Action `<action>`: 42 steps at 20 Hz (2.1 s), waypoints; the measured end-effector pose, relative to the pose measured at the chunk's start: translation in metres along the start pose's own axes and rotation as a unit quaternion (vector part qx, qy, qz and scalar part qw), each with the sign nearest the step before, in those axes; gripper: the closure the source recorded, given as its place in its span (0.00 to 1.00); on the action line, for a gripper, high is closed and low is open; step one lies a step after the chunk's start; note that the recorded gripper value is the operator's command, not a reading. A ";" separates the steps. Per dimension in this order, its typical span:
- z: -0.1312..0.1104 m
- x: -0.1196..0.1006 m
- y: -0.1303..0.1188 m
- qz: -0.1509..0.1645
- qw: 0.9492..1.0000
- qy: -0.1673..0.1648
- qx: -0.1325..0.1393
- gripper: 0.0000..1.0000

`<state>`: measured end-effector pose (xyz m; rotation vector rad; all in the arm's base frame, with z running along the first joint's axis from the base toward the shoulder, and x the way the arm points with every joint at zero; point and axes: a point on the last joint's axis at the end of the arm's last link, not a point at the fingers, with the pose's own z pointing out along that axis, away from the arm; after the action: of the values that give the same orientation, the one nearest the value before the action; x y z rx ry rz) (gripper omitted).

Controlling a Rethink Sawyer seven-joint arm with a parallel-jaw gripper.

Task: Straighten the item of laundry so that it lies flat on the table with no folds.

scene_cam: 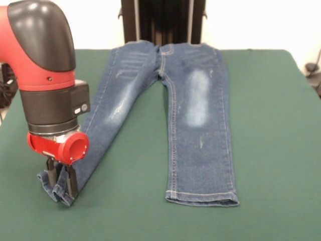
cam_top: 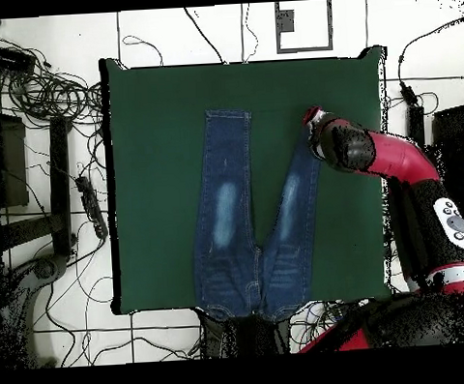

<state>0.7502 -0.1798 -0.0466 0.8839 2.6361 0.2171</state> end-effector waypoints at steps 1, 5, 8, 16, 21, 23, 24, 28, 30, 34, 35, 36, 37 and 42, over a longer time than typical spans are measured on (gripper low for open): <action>0.000 -0.001 0.000 0.000 1.000 0.000 -0.001 0.00; 0.003 -0.003 -0.002 0.002 1.000 -0.003 0.000 1.00; 0.005 -0.005 -0.006 0.004 1.000 -0.005 0.001 1.00; 0.005 -0.005 -0.005 0.003 1.000 -0.005 0.001 1.00; 0.003 -0.003 -0.003 -0.011 1.000 -0.008 0.009 1.00; -0.002 -0.002 0.002 -0.027 0.999 -0.012 0.017 1.00; -0.005 -0.002 0.006 -0.033 0.999 -0.014 0.020 1.00; -0.025 -0.001 0.028 -0.065 0.997 -0.024 0.033 1.00; -0.040 0.000 0.044 -0.084 0.995 -0.028 0.040 1.00; -0.068 0.004 0.073 -0.111 0.992 -0.031 0.054 1.00; -0.078 0.005 0.083 -0.117 0.991 -0.029 0.059 1.00; -0.085 0.005 0.091 -0.120 0.990 -0.028 0.063 1.00; -0.089 0.005 0.094 -0.120 0.990 -0.026 0.065 1.00; -0.109 0.005 0.110 -0.121 0.990 -0.018 0.077 1.00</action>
<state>0.7669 -0.0930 0.0807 0.5991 2.7233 -0.0650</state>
